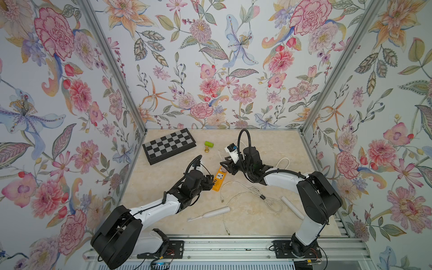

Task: Charge the electric toothbrush
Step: Pick up the charging cable from the center of the board.

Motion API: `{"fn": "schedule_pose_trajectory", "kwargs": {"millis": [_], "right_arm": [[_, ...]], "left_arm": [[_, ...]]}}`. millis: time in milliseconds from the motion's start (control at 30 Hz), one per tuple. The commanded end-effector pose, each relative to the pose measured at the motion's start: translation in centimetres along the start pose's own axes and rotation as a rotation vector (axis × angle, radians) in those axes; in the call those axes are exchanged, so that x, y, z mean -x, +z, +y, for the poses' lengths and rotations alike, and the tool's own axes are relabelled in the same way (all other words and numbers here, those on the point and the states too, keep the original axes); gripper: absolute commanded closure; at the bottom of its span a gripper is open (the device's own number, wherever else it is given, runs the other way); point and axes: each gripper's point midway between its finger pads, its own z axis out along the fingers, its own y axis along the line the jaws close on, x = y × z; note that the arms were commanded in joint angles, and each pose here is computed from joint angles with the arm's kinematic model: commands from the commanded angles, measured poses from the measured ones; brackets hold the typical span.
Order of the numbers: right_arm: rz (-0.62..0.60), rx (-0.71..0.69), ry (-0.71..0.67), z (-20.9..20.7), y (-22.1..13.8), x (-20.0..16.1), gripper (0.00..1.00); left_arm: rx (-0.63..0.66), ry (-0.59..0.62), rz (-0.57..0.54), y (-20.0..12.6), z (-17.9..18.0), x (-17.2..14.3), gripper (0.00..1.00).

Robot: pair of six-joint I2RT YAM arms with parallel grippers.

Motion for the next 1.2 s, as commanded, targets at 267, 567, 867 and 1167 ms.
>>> {"fn": "schedule_pose_trajectory", "kwargs": {"millis": [267,567,867,1167], "right_arm": [[0.301,-0.404,0.439,-6.2,-7.3,-7.6,0.38],[0.518,-0.510,0.602,-3.8,-4.0,-12.5,0.45],[0.530,-0.649,0.526,-4.6,-0.8,-12.6,0.54],[0.565,-0.708,0.448,-5.4,0.8,-13.2,0.66]], "left_arm": [[-0.007,0.016,-0.078,-0.7,-1.0,2.3,0.44],[-0.008,-0.009,-0.126,-0.8,-0.9,2.6,0.44],[0.014,-0.009,-0.141,-1.4,-0.2,2.4,0.43],[0.023,-0.004,-0.141,-1.7,0.3,2.1,0.42]]}}
